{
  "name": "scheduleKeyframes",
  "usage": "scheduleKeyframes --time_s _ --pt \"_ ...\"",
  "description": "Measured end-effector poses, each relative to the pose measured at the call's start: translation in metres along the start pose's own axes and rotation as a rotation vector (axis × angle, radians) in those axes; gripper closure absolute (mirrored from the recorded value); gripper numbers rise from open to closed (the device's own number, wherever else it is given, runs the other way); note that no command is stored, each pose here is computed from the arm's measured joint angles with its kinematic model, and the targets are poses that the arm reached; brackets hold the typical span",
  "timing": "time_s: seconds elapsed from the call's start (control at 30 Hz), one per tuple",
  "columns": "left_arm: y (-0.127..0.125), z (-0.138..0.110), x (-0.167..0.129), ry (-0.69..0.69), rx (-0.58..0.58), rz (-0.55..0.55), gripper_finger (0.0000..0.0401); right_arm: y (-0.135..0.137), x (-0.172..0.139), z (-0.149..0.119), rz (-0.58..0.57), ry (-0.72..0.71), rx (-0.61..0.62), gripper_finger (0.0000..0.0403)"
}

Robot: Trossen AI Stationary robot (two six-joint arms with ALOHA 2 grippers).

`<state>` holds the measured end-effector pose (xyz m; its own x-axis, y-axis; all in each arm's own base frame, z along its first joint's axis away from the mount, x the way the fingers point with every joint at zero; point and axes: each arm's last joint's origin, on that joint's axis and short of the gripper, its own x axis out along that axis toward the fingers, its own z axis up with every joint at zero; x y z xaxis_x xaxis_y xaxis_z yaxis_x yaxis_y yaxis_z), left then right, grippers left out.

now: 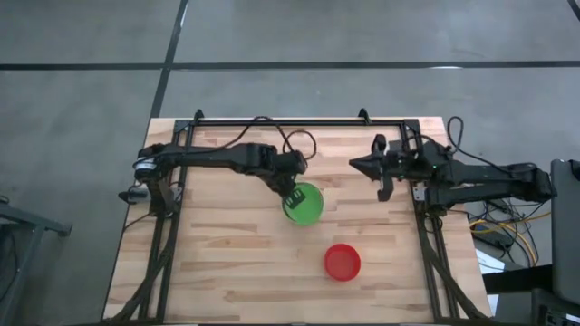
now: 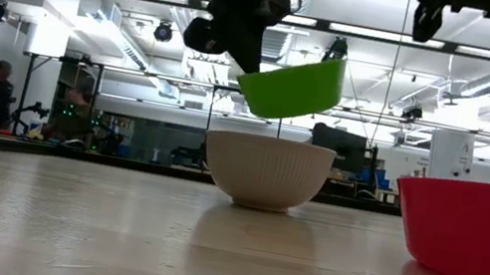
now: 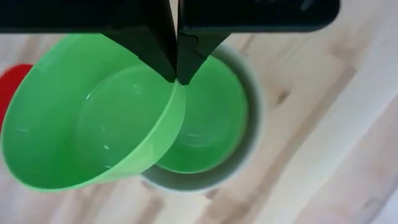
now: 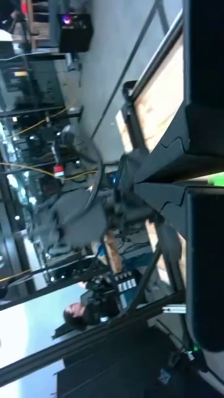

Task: Nest bowls inside each other
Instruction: Stack the green bowl on the green bowl

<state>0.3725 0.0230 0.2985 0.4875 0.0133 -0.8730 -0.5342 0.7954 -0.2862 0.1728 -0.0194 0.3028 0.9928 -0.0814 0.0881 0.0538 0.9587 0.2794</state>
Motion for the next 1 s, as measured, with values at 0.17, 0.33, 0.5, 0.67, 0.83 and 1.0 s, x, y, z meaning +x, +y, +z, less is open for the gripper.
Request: scheduleKeyframes --time_s 0.17,0.33,0.5,0.67,0.83,1.0 --pt "0.020 0.004 -0.001 0.050 -0.078 0.064 0.0400 0.001 -0.003 0.001 0.001 0.000 0.000 0.0394" --pt "0.023 0.003 -0.002 0.072 -0.089 0.076 0.0400 -0.001 0.002 -0.004 -0.005 0.031 0.001 0.0394" --pt "0.023 0.003 -0.002 0.080 -0.090 0.063 0.0400 -0.003 0.008 -0.009 -0.014 0.062 0.002 0.0394" --pt "0.022 0.002 -0.002 0.099 -0.104 0.037 0.0400 -0.003 0.011 -0.011 -0.018 0.073 -0.001 0.0394" --pt "0.021 0.002 -0.002 0.112 -0.126 0.020 0.0400 -0.001 0.006 -0.007 0.021 0.045 -0.037 0.0394" --pt "0.021 0.001 -0.001 0.129 -0.140 0.014 0.0400 0.007 -0.001 0.008 0.147 -0.064 -0.139 0.0394"
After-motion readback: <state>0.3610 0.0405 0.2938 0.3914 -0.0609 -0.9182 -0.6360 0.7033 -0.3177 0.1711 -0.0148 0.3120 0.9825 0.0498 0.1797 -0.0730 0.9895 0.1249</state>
